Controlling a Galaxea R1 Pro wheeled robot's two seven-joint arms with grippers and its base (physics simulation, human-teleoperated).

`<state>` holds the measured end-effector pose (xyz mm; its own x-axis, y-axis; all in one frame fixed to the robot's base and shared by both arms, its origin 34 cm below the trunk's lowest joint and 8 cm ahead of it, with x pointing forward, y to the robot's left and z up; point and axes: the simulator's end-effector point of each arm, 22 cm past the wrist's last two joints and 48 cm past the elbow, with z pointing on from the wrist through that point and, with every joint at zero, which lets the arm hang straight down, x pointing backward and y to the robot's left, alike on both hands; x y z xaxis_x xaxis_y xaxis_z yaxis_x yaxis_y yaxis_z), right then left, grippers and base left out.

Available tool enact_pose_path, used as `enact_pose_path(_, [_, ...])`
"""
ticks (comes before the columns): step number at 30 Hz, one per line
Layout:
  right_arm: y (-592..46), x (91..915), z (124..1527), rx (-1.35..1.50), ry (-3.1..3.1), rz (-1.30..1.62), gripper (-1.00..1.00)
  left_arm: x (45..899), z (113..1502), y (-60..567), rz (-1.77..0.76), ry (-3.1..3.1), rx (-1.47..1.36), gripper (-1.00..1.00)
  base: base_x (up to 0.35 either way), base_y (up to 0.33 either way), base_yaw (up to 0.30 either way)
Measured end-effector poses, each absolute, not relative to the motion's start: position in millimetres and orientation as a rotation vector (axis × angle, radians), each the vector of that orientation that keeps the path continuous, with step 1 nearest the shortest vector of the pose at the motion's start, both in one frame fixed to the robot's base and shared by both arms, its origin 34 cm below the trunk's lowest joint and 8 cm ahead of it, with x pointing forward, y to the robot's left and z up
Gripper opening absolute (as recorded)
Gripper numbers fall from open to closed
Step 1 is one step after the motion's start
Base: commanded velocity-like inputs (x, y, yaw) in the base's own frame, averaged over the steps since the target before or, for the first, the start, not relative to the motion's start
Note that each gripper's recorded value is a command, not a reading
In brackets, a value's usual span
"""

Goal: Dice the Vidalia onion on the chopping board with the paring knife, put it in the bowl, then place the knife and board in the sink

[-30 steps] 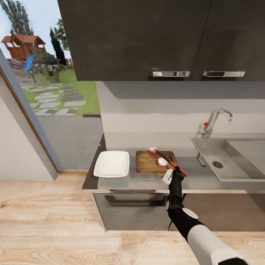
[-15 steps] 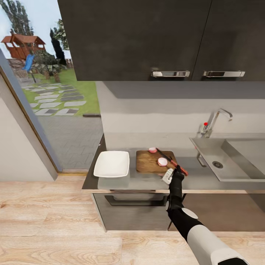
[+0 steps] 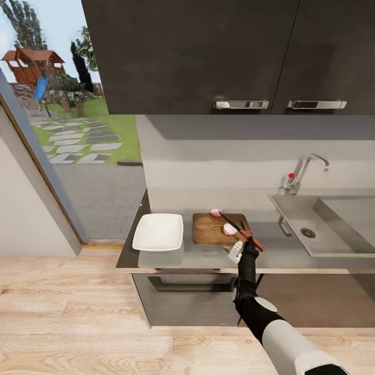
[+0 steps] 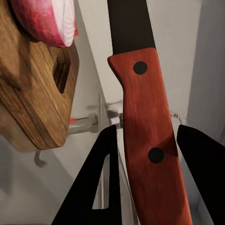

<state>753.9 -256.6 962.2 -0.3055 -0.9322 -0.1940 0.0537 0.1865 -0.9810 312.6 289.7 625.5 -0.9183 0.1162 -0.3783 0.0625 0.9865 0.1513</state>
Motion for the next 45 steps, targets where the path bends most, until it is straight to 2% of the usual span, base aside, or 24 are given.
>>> enact_pose_path(37, [-266, 750, 961, -0.917, 1.516, -1.380, -1.00, 313, 625, 290, 0.191, 2.736, 0.128, 1.00, 0.000, 0.000, 0.000])
enact_pose_path(45, [-251, 752, 964, -0.959, 1.473, -1.374, -1.00, 313, 625, 290, 0.191, 2.736, 0.127, 1.00, 0.000, 0.000, 0.000])
